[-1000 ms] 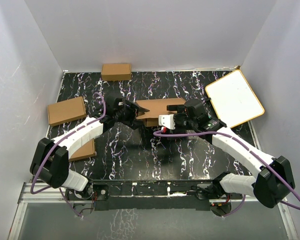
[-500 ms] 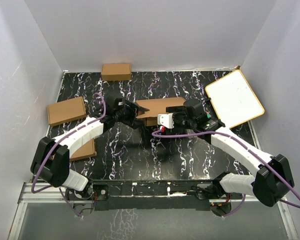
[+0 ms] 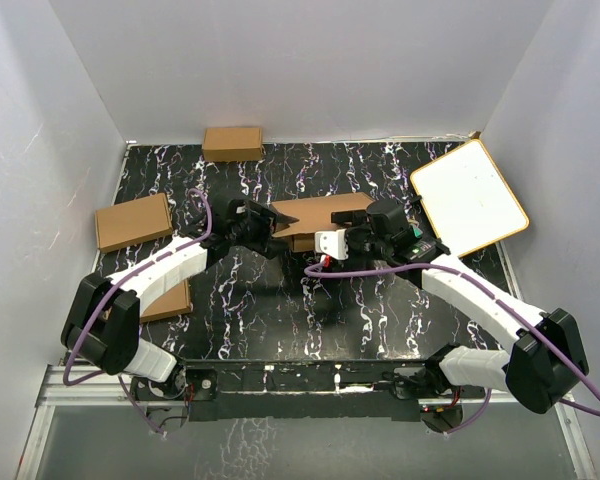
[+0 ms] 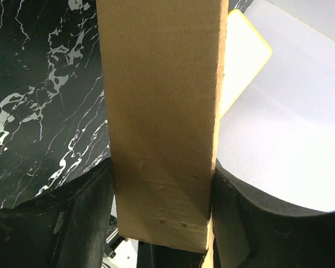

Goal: Fold the paper box

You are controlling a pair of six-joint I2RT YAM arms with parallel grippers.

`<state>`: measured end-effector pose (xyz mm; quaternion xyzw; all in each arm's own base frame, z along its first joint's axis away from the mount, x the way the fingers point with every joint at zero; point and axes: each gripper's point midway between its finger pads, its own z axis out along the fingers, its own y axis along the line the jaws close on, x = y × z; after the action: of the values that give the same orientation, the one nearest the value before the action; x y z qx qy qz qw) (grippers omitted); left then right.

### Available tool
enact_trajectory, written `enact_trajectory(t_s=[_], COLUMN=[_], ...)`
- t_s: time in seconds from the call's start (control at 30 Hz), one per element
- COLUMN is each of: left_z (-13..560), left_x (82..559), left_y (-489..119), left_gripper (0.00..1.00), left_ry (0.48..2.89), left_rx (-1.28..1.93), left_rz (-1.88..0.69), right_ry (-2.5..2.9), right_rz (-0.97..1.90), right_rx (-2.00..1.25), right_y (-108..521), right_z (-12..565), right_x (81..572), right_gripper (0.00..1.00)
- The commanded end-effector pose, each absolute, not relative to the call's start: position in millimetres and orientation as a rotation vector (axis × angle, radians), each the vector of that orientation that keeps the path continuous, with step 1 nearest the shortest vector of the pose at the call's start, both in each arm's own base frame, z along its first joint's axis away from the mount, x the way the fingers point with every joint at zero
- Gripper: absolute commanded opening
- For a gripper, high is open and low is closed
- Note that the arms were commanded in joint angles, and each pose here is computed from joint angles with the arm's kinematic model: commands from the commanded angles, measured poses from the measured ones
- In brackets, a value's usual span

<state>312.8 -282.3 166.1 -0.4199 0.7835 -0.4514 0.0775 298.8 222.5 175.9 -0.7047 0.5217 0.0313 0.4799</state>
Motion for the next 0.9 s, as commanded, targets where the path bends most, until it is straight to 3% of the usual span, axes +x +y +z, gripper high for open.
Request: enact_trajectory(t_s=[0.0,0.23,0.67,0.87], left_z=[201.8,205.8,209.3,210.1], left_x=[313.3,312.8,310.8,311.0], left_y=[-285.8,-287.4,-286.8,-286.1], left_gripper=[0.36,0.36,0.36,0.37], left_ry=[2.264,2.264,2.256,2.25], left_rx=[-1.203,-1.195,-1.195,-1.194], left_rz=[-1.499,-1.517,-1.532,-1.536], right_ry=[1.233,1.26,1.266,1.27], right_rz=[0.064,-0.076,-0.03,0.009], right_rx=[-1.741,-1.653,-1.629,-1.626], right_y=[225.5,219.2,225.1,228.8], right_z=[169.3,176.5,181.6,184.4], right_x=[297.7,322.3,319.7,316.0], right_gripper=[0.91,0.89,0.56,0.5])
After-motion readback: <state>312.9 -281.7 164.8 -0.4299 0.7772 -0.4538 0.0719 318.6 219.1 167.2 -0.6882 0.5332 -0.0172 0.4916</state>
